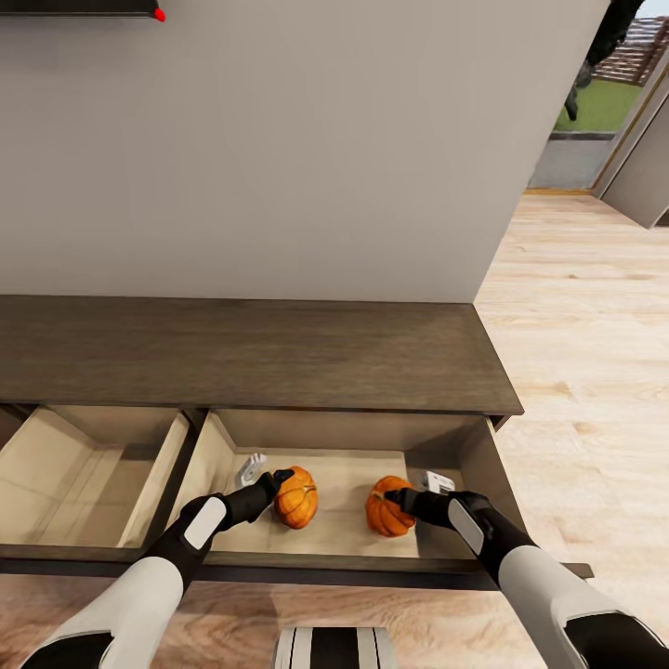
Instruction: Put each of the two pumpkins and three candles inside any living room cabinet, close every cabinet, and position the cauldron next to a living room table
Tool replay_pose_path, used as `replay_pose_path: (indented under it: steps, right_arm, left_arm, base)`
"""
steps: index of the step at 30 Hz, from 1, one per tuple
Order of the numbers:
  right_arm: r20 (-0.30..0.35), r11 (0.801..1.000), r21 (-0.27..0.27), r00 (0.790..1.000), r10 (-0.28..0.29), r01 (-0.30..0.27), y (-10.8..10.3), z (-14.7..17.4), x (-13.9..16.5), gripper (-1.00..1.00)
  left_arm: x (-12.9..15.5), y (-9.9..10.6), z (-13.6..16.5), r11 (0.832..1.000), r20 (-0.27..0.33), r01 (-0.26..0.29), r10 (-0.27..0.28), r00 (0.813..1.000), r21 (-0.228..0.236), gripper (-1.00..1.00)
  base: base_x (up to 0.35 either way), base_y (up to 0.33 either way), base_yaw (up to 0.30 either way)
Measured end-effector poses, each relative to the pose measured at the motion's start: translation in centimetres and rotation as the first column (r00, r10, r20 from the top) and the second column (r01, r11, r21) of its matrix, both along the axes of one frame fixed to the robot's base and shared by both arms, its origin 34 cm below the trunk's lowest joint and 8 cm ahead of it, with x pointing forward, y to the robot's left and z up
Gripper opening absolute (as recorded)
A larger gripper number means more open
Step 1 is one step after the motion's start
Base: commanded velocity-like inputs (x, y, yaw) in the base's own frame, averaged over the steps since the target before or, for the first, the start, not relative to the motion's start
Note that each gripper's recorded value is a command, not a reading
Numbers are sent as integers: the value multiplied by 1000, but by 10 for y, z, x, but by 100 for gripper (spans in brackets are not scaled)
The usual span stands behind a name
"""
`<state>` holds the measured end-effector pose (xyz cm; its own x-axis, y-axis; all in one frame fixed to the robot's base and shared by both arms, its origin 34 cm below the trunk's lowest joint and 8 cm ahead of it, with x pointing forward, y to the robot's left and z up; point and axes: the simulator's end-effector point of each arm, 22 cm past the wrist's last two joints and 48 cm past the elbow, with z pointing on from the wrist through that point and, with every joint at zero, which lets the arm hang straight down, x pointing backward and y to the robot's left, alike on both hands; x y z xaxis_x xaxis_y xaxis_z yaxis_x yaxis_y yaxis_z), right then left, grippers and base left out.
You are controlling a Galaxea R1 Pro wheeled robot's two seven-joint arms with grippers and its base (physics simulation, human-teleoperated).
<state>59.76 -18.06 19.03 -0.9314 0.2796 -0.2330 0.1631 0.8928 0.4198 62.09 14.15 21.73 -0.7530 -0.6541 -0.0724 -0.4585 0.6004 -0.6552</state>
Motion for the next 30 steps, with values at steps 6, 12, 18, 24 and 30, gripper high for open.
replay_pose_path:
  steps: [6, 12, 18, 24, 30]
  right_arm:
    - [-5, 999, -34, 1000, -9, 9, -9, -2, 1, 100]
    - [35, 1000, -29, 999, -8, 9, -7, 9, 18, 100]
    - [63, 1000, -22, 998, -6, 8, -6, 17, 28, 100]
    - [135, 1000, 1, 991, 5, -6, 2, 42, 57, 100]
    - [201, 1000, 2, 980, 12, -13, 2, 64, 79, 100]
  left_arm:
    - [4, 5, 2, 999, -3, -47, 47, 999, -21, 100]
    - [15, 87, 8, 994, 19, -107, 106, 994, 31, 100]
    - [27, 83, 25, 996, 62, -87, 88, 994, -19, 100]
    - [40, 83, 38, 997, 105, -74, 76, 992, -17, 100]
    - [49, 90, 46, 997, 131, -74, 75, 989, -9, 100]
  base:
    - [0, 0, 0]
    - [0, 0, 0]
    - [0, 0, 0]
    - [0, 0, 0]
    - [0, 0, 0]
